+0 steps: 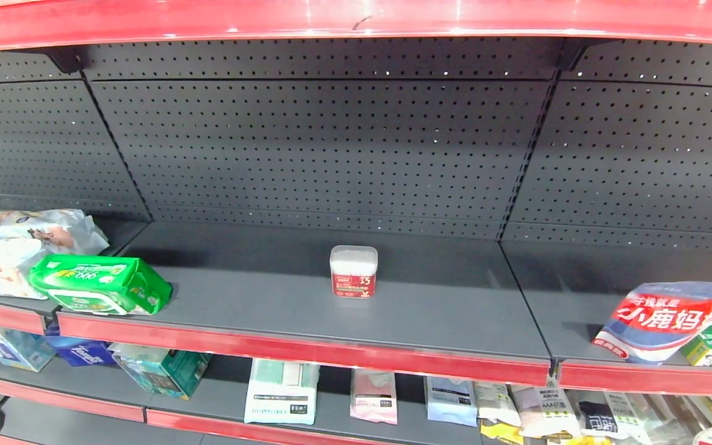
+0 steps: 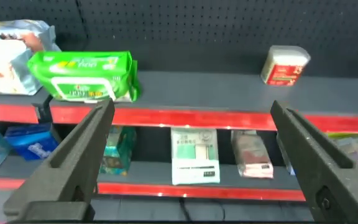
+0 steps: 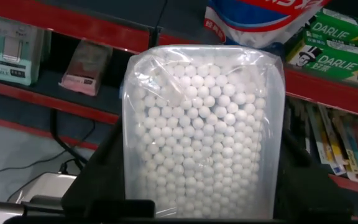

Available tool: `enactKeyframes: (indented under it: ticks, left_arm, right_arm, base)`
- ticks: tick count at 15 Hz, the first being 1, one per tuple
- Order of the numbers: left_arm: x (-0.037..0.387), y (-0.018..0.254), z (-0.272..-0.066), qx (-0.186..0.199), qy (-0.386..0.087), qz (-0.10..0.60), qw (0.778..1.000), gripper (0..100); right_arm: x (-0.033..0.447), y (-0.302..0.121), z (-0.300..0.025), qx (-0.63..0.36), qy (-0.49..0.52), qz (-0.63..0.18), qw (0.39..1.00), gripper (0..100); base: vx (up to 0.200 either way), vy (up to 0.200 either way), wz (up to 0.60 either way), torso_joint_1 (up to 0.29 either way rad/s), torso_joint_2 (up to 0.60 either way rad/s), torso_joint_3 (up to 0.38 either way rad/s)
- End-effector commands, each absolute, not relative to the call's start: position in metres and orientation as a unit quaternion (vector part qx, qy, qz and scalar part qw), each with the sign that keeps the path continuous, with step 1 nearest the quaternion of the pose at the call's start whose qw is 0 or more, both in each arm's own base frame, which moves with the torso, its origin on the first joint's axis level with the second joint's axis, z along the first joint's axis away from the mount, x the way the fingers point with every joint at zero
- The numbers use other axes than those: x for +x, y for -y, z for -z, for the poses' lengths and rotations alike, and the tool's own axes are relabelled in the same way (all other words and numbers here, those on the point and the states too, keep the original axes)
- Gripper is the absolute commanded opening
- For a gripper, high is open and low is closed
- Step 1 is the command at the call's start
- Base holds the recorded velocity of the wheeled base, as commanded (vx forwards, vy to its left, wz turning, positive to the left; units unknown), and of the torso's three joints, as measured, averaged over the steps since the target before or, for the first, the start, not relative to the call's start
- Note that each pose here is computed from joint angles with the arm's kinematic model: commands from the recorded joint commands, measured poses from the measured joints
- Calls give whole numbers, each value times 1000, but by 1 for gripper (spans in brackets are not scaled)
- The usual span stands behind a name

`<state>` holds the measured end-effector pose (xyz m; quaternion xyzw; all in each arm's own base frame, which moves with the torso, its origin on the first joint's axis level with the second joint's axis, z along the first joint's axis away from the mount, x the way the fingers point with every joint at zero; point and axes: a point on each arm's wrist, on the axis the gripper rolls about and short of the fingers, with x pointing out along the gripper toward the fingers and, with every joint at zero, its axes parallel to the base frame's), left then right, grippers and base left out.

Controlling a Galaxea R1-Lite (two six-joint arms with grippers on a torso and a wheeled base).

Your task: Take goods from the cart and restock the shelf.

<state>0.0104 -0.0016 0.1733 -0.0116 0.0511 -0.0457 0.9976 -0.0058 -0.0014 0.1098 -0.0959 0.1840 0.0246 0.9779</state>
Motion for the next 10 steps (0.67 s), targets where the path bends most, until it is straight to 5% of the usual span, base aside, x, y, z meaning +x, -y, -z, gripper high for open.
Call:
enactKeyframes:
  ticks: [1, 3, 6, 10]
  left_arm:
    - [110, 6, -203, 24, -183, 52, 981, 100]
    - [145, 11, -191, 55, -216, 108, 969, 100]
    - [205, 18, -170, 53, -221, 230, 946, 100]
    - [266, 26, -133, 74, -234, 381, 891, 100]
  right_arm:
    - [-13, 2, -105, -101, -157, -18, 982, 0]
    - [-14, 3, -100, -106, -160, 1, 981, 0]
    - [-18, 2, -95, -94, -141, -31, 985, 0]
    - [-19, 2, -95, -93, -133, -22, 987, 0]
  base:
    - [0, 0, 0, 0, 0, 0]
    - [0, 0, 0, 0, 0, 0]
    - [0, 0, 0, 0, 0, 0]
    - [0, 0, 0, 0, 0, 0]
